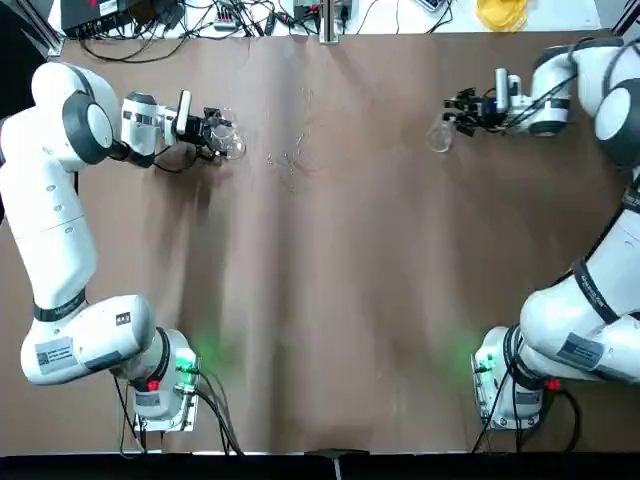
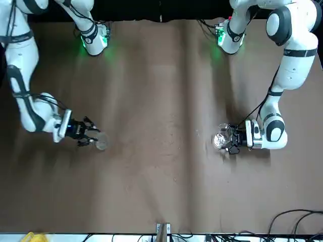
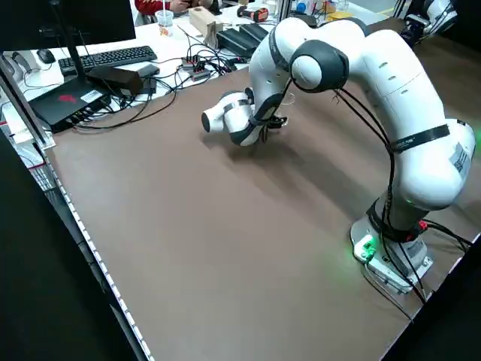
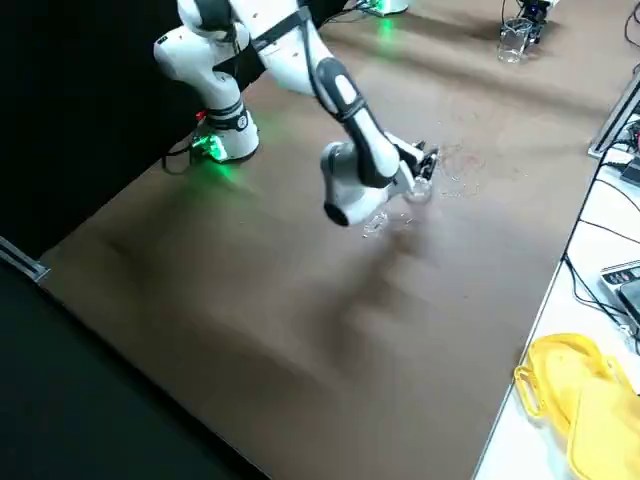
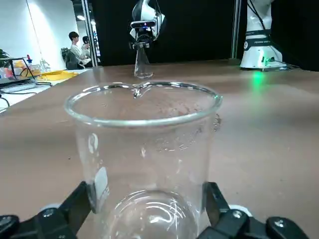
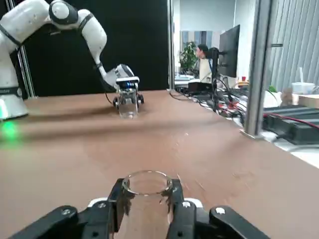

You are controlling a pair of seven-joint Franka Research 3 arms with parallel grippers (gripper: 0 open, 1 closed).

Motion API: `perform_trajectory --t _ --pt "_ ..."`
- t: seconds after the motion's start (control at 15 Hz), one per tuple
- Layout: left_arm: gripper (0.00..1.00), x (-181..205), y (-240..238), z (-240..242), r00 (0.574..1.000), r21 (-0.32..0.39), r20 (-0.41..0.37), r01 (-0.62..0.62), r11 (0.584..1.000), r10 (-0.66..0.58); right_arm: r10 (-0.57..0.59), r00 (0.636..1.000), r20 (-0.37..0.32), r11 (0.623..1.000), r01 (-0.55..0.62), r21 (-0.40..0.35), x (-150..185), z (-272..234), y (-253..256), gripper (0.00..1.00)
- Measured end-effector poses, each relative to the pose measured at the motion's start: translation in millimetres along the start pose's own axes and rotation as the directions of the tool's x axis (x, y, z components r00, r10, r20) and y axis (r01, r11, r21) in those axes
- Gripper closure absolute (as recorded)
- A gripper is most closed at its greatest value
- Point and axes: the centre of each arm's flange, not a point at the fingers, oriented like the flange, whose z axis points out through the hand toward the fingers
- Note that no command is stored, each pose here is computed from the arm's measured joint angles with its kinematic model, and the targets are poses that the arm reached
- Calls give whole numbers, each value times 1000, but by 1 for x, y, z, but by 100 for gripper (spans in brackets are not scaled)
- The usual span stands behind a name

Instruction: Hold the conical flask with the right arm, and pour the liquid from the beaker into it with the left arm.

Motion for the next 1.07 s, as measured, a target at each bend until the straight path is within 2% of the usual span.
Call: perform_trajectory --t 0.2,0.4,0.67,0.87,0.93,1.07 --pt "0 -3 1 -6 1000 7 9 5 1000 -5 -34 999 19 999 34 -5 7 -69 14 60" --pt "0 -9 3 -28 999 36 30 13 999 -14 -16 998 56 1000 16 -10 16 -133 23 60" --pt "0 -6 2 -80 993 86 106 51 995 -60 14 999 45 999 -13 -35 0 -158 17 60" --pt "0 32 -8 -128 965 89 221 124 988 -141 51 999 11 998 -50 -24 -26 -155 7 60" --pt "0 77 -19 -152 919 94 320 211 973 -231 55 998 -16 998 -56 -25 -40 -156 2 60" --pt "0 127 -29 -167 854 128 412 291 948 -318 53 998 -26 998 -54 -27 -43 -160 1 60"
